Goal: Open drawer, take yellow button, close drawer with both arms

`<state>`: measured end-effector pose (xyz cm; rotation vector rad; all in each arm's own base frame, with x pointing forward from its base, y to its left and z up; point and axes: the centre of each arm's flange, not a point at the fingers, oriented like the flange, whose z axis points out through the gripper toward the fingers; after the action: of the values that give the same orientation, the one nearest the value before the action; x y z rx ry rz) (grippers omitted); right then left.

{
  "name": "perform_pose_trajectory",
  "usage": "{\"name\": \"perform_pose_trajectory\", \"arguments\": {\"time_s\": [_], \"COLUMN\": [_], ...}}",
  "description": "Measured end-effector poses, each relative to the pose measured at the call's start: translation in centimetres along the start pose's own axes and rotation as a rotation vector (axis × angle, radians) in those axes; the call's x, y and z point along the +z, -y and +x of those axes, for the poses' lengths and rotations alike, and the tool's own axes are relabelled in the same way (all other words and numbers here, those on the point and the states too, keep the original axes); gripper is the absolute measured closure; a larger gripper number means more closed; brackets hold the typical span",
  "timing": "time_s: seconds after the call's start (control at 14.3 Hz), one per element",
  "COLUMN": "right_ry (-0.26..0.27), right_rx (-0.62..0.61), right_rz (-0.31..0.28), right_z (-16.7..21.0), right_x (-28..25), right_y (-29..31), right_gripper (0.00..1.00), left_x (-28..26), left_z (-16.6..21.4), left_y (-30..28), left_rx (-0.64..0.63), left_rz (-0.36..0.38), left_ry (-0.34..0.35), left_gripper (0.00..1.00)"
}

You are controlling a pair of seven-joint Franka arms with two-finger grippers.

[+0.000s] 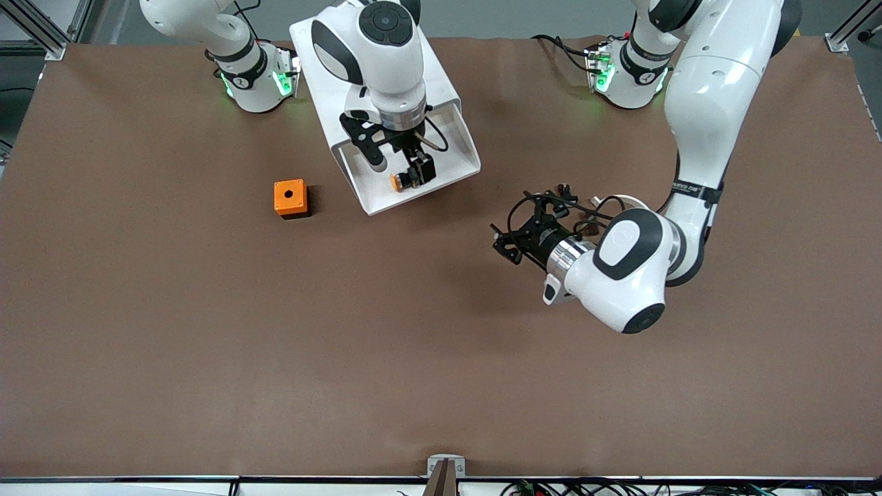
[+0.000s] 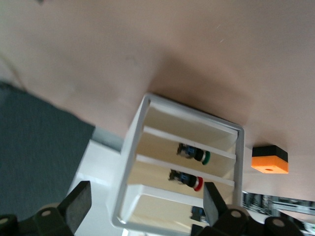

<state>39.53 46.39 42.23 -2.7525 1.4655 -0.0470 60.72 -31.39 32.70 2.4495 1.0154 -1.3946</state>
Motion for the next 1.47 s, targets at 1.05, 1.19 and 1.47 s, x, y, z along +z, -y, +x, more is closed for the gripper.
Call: {"name": "perform_pose_trajectory", "arguments": {"time_s": [1.05,1.19,1.47], "right_ry": [-0.075,-0.076,-0.067], "right_rx": [-0.002,0.008,-0.042], "right_rz": [0.049,0.061,0.033], "right_z": [0.8,2.5,7.6], "right_x": [0.6,-0.6,-4.3], "right_y": [0.5,1.4,2.8], "right_gripper": [0.6,0.6,0.6], "left_x": [-10.2,-10.2,-10.8], "left_z": [-7.4,-7.4,-7.4], "left_y": [3.4,3.3,2.7], "left_rx": [0.332,0.334,0.347], "left_rz": [-0.058,-0.061,-0.098], "left_ry": [-0.635,-0.649,-0.711], "left_gripper": [0.0,0.0,0.0]}}
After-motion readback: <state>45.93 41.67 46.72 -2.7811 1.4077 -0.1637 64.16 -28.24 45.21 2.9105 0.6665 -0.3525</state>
